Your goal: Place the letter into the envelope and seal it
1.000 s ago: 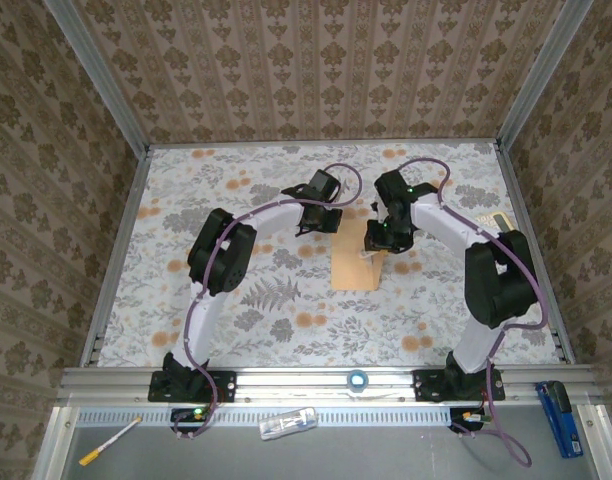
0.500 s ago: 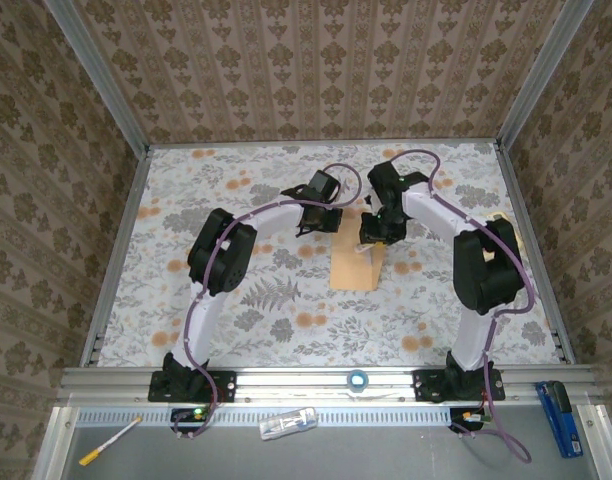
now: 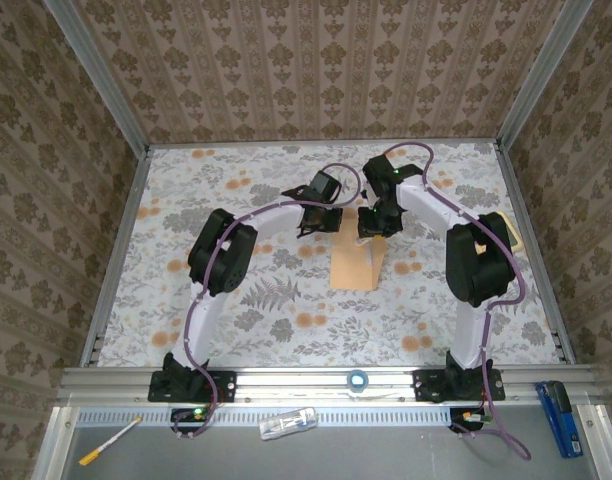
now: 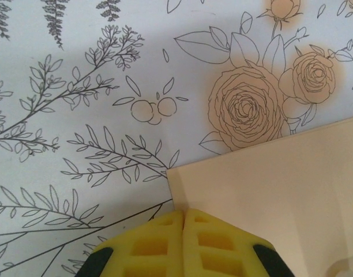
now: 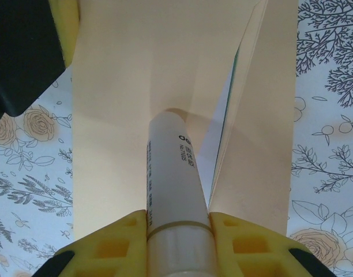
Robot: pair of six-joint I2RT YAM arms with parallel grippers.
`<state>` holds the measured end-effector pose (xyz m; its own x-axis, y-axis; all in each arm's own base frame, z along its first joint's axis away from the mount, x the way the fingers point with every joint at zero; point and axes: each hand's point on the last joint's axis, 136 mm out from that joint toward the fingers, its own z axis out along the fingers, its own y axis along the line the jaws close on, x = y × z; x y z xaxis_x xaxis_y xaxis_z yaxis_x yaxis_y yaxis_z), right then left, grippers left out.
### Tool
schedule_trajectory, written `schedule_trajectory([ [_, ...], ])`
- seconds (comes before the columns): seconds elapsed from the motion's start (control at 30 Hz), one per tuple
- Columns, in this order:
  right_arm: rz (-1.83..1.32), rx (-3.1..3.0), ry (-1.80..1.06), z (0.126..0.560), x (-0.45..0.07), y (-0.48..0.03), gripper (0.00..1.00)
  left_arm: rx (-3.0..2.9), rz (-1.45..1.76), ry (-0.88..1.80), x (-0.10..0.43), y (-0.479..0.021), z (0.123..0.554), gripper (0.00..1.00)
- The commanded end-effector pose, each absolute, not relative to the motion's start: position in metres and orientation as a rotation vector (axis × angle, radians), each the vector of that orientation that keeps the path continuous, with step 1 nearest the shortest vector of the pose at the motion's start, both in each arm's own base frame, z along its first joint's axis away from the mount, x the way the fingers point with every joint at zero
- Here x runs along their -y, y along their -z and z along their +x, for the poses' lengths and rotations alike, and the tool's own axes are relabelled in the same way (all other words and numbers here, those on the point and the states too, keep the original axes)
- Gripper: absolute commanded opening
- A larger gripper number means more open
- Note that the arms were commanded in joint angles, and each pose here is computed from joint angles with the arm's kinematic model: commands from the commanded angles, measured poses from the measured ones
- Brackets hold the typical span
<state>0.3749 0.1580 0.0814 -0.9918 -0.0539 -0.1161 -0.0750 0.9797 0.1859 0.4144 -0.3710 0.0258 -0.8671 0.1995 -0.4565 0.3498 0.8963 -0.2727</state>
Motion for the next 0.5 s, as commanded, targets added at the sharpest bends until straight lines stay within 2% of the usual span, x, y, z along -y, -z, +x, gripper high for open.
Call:
schedule_trajectory([
  [0.0, -0.148, -3.063, -0.224, 0.362, -0.153, -0.081, 0.19, -2.765, 0.336, 0.385, 0.353, -0.001, 0.388, 0.0],
  [0.47, -0.15, -3.104, -0.296, 0.324, -0.165, -0.085, 0.18, -2.801, 0.199, 0.352, 0.349, 0.006, 0.377, 0.0],
])
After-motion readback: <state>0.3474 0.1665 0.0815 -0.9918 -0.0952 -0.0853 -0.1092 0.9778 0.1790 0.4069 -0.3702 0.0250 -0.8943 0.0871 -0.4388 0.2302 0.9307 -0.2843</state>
